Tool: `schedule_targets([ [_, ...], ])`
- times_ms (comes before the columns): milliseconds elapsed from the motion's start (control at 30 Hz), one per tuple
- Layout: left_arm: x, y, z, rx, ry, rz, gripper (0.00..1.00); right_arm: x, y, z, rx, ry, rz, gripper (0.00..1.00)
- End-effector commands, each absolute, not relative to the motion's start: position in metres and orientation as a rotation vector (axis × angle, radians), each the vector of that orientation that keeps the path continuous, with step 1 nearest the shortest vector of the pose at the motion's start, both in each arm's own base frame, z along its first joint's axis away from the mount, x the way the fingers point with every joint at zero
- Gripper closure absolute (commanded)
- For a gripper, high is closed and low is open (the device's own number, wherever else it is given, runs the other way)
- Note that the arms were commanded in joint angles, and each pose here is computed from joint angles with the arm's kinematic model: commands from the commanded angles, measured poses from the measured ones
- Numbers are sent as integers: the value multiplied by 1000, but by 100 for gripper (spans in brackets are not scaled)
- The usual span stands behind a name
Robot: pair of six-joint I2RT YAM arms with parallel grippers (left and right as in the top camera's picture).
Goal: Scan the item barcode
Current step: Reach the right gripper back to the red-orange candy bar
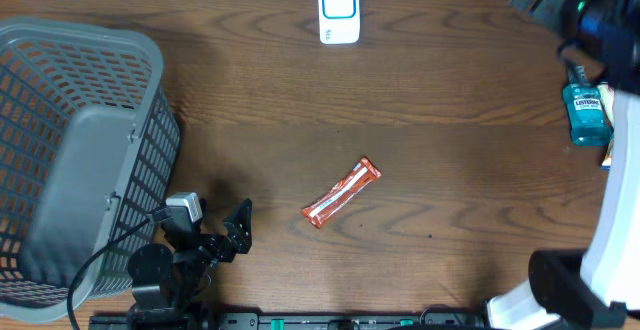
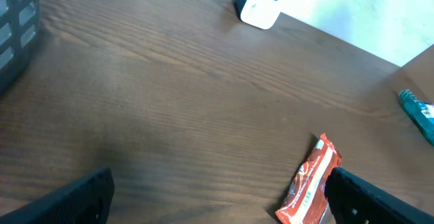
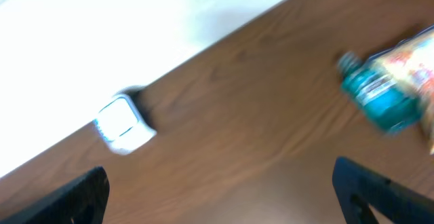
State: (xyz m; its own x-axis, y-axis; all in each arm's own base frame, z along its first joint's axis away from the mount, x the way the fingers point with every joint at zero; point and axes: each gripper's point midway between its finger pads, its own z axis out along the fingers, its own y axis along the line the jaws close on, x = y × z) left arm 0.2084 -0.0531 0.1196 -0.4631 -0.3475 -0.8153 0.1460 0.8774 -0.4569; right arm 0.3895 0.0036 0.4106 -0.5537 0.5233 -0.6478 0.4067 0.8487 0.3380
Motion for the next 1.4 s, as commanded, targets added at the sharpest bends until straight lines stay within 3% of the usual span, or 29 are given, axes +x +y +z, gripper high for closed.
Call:
schedule_targets([
  [0,206,-54,110,-147,2004,-583,1,381,56,381,744,2371,365,1],
  [433,206,-54,110,-147,2004,-583,1,346,201,272,261,2894,340,1],
  [533,206,-54,110,-147,2004,-583,1,344,225,241,165,2969,282,11],
  [800,206,-54,110,-147,2004,-583,1,301,263,129,503,3281,-56,21],
  [1100,206,-54,110,-147,2004,-583,1,280,278,49,556,3448,-294,33],
  [1367,206,-54,110,-147,2004,-583,1,275,253,10,658,3381,-611,24],
])
